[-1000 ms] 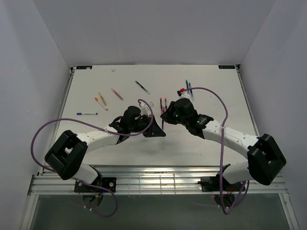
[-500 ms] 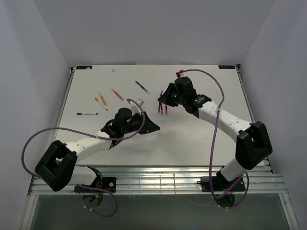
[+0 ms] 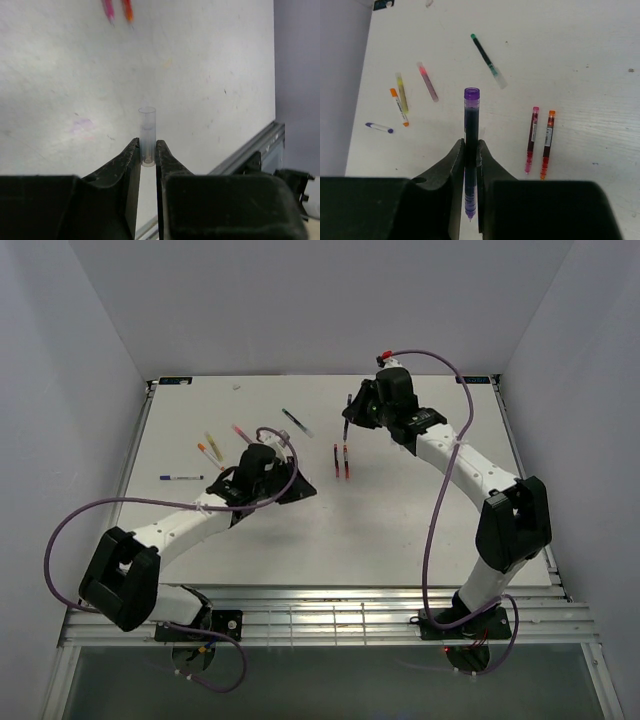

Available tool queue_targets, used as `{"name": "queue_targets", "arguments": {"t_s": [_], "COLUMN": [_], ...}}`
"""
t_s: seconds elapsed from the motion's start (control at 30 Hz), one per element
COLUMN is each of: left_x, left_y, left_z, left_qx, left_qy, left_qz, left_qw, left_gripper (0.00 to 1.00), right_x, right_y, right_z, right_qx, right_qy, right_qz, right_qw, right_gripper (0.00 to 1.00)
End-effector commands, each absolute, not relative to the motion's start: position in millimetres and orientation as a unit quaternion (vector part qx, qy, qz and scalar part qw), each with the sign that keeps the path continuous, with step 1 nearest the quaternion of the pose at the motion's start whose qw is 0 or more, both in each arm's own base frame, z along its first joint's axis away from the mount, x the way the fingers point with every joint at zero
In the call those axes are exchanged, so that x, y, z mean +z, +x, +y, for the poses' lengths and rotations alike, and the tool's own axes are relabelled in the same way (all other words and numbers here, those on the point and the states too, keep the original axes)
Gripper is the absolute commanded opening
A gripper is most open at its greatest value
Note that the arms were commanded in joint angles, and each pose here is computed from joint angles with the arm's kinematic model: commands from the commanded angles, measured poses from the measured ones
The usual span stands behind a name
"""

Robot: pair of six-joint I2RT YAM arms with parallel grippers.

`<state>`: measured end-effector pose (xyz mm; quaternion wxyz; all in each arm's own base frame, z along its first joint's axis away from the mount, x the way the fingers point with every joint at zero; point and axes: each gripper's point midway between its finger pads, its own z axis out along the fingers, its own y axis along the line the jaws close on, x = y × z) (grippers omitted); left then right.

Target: Open the pen caps

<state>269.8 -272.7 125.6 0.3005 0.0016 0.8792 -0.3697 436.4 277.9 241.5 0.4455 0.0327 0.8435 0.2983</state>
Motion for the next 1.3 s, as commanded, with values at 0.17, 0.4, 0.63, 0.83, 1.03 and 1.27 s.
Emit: {"name": "queue_targets", "arguments": {"t_s": [0.17, 0.4, 0.63, 0.83, 1.03, 1.27], "left_x": [113.5, 94.3, 71.9, 60.4, 49.1, 41.1], "left_y": [366.3, 405.0, 424.7, 438.4, 440.1, 430.9], "left_z": [-194.1, -182.3, -189.4, -190.9, -190.5, -191.6], "left_qx": [-0.297, -0.305, -0.31, -0.31, -0.311, -0.317], "left_qy": [-0.094, -0.096, -0.076, -0.074, -0.076, -0.076], "left_qz": [0.895, 0.89, 0.894, 0.897, 0.9, 0.903], "left_qw": [0.32, 0.324, 0.315, 0.306, 0.295, 0.28], "left_gripper": [0.0, 0.0, 0.02, 0.03, 0.06, 0.2], "right_x": [159.2, 109.6, 84.2, 69.6, 64.2, 49.7], "right_y": [435.3, 451.8, 464.0, 469.1, 475.3, 478.1], "right_z": [253.8, 253.6, 252.9, 249.9, 248.2, 253.8], "right_qx": [0.254, 0.244, 0.258, 0.264, 0.267, 0.275], "right_qy": [-0.051, -0.072, -0.064, -0.056, -0.054, -0.055], "right_qz": [0.89, 0.907, 0.91, 0.913, 0.913, 0.915], "right_qw": [0.374, 0.336, 0.317, 0.306, 0.303, 0.289], "right_gripper": [0.08, 0.08, 0.08, 0.08, 0.08, 0.08]}}
